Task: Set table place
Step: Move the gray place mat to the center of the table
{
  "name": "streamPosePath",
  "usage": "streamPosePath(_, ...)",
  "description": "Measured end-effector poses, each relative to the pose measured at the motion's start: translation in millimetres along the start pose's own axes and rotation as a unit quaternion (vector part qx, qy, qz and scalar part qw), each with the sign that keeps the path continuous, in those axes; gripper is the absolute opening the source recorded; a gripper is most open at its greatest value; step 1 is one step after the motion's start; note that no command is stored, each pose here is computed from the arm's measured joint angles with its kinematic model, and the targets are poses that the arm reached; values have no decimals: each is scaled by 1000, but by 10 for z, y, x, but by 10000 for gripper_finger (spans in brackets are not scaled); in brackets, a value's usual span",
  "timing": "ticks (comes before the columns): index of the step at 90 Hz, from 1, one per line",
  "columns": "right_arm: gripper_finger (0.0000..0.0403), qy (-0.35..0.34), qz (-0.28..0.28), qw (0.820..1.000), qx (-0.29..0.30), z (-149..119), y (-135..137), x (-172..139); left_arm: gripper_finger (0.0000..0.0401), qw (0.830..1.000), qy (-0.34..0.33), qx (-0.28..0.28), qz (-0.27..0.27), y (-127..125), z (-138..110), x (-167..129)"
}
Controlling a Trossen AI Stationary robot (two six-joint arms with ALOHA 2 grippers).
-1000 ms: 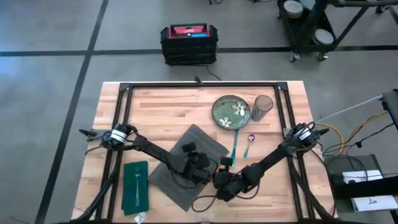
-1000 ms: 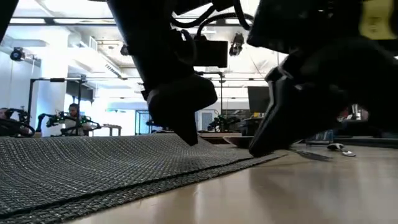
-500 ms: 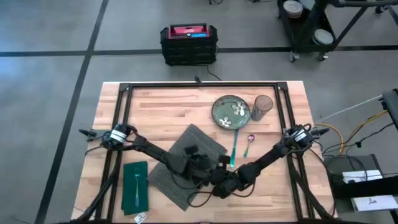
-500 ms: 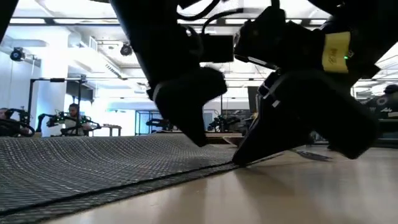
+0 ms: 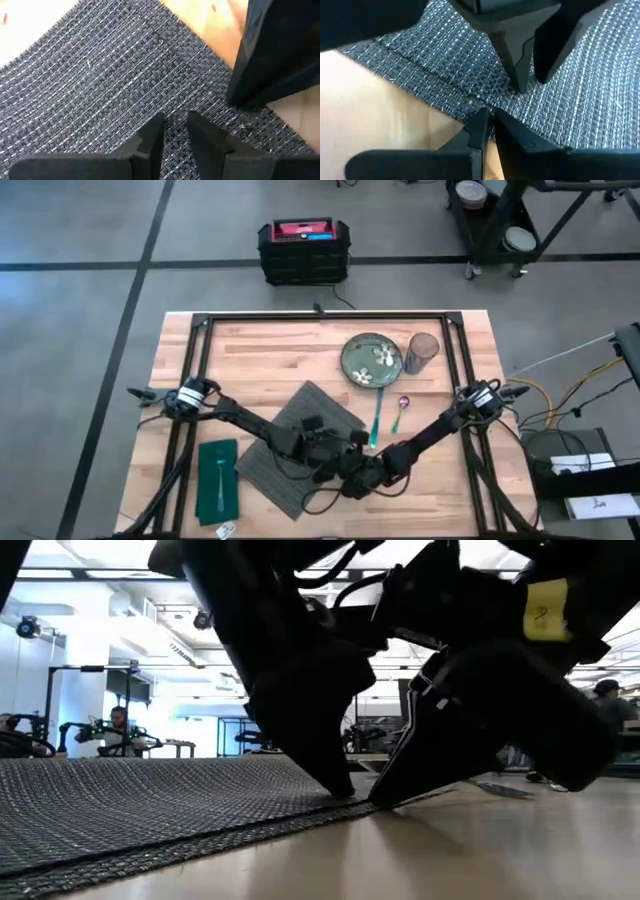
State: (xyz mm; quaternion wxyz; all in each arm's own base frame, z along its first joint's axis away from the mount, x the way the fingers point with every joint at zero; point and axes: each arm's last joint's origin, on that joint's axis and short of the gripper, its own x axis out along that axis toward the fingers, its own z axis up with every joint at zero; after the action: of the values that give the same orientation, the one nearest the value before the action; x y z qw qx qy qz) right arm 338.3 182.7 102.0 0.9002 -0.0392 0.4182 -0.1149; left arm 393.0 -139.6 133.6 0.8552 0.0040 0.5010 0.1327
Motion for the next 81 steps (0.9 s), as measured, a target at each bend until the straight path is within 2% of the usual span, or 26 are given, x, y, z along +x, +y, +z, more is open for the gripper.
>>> streamPosePath(16,18,1,-3,1000,0,-3,-9,7,74,997,57,35,48,93,-90,-76)
streamPosePath(33,18,10,0,1000,-6,-20,-10,0,74,983,129,67,110,248,-194,-264)
streamPosePath(43,18,17,5,1000,-8,-28,-10,-2,74,971,170,71,151,359,-260,-409)
streamPosePath(55,18,30,5,1000,-9,-47,-18,-19,74,948,219,90,211,464,-362,-488)
streamPosePath(71,18,52,23,998,-9,-54,-22,-90,74,927,252,107,255,557,-522,-480)
streamPosePath(81,18,73,32,997,-12,-66,-24,-205,74,921,264,101,269,620,-656,-466)
